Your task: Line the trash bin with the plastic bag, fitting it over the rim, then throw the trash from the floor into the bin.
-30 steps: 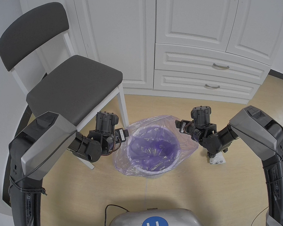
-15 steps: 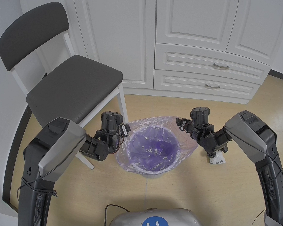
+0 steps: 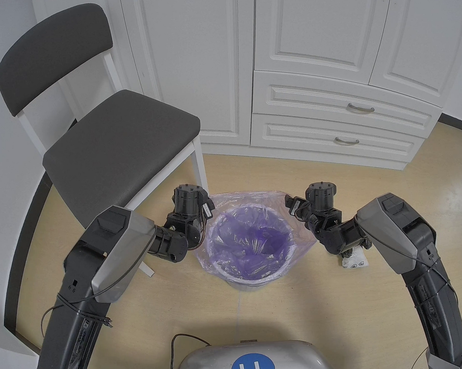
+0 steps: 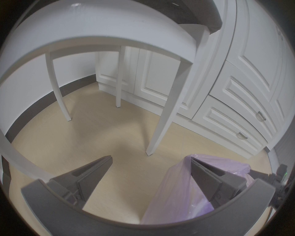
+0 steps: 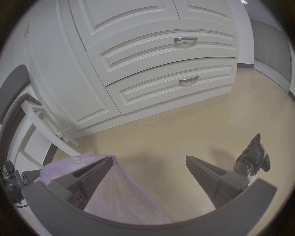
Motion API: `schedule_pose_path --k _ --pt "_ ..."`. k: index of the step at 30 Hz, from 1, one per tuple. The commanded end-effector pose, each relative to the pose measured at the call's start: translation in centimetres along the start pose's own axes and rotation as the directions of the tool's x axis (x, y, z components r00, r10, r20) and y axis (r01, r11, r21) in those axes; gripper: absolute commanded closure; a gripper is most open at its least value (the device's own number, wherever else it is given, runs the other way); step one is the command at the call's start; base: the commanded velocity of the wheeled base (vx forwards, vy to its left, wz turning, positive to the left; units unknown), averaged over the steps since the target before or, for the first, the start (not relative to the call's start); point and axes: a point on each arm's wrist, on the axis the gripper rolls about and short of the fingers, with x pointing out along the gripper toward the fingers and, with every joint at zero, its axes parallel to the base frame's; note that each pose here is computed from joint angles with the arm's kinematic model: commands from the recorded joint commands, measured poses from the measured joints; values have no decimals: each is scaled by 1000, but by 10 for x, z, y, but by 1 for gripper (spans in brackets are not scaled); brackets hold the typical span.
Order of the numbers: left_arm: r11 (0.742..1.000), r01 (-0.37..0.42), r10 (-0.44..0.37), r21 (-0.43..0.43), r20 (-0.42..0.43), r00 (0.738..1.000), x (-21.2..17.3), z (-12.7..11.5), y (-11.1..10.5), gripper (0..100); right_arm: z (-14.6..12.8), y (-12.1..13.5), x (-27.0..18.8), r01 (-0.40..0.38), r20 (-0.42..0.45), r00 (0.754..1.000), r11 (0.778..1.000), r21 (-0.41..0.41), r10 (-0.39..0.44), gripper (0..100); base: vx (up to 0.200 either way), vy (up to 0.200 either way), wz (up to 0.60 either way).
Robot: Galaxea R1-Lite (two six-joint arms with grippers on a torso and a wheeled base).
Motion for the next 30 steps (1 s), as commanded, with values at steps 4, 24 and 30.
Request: schedule_pose_path --k 4,24,30 --pt "998 -64 64 13 7 998 23 -35 8 0 -28 -10 12 14 -31 999 1000 0 -14 0 0 0 0" --pt "994 -68 77 84 -109 991 -49 39 12 0 58 27 -94 -130 -84 989 989 -68 124 0 0 0 0" --pt "988 -54 73 142 -130 989 -67 40 13 0 87 37 -170 -188 -35 982 952 -240 185 0 0 0 0"
